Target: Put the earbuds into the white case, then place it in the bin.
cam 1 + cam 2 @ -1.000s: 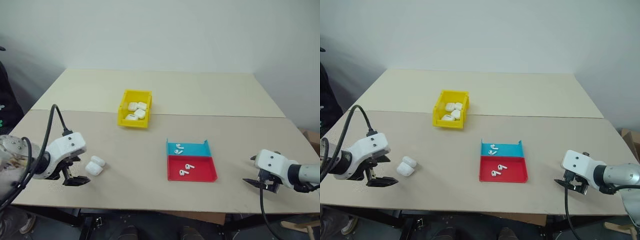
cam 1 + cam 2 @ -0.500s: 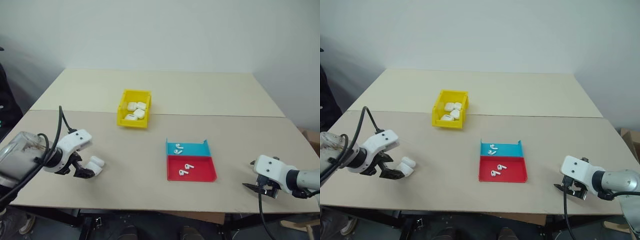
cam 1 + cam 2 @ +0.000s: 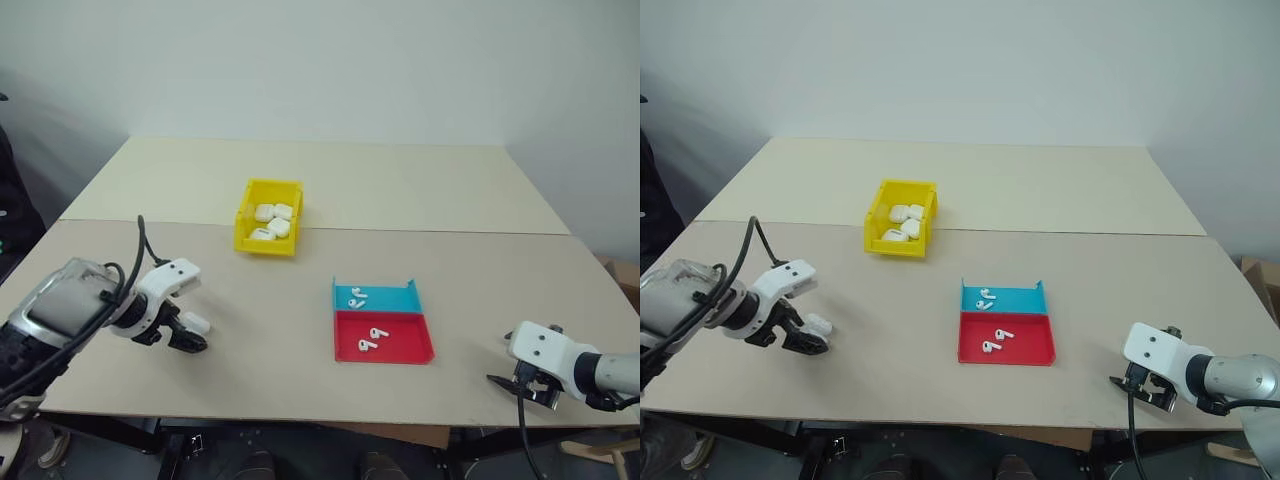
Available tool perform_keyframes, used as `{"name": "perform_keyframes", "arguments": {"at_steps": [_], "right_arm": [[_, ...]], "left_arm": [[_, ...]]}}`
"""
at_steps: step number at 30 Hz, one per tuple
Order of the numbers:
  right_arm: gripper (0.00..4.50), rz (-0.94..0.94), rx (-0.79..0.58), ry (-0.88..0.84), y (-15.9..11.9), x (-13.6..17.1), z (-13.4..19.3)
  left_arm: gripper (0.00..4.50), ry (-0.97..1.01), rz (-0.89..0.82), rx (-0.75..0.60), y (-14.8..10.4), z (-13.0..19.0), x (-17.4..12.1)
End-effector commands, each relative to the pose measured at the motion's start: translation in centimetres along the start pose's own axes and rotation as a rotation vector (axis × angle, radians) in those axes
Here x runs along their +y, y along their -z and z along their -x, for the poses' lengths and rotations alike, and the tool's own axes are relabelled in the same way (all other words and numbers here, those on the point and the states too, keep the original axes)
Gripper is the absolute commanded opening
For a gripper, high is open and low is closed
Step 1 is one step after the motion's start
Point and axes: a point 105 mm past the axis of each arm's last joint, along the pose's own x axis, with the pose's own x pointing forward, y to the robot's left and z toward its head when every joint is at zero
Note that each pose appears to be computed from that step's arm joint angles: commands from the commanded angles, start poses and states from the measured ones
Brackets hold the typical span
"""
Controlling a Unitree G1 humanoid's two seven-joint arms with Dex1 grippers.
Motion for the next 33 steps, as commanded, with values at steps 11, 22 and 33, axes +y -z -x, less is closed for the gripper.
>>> {"name": "perform_keyframes", "arguments": {"at_steps": [11,22,33], "right_arm": [[4.5,0.028,0.02,0.042,0.1,-0.5,0.4],[4.5,0.028,0.022,0.049,0.2,-0.7,0.4],[4.5,0.05,-0.046,0.026,-2.3,-2.7,2.5]], "left_arm": [[4.47,-0.043,-0.019,0.014,-0.2,0.0,0.4],[2.82,-0.068,-0.037,0.043,0.7,-0.7,0.6],[2.82,0.1,-0.3,-0.307,-3.4,4.1,-2.5]]}}
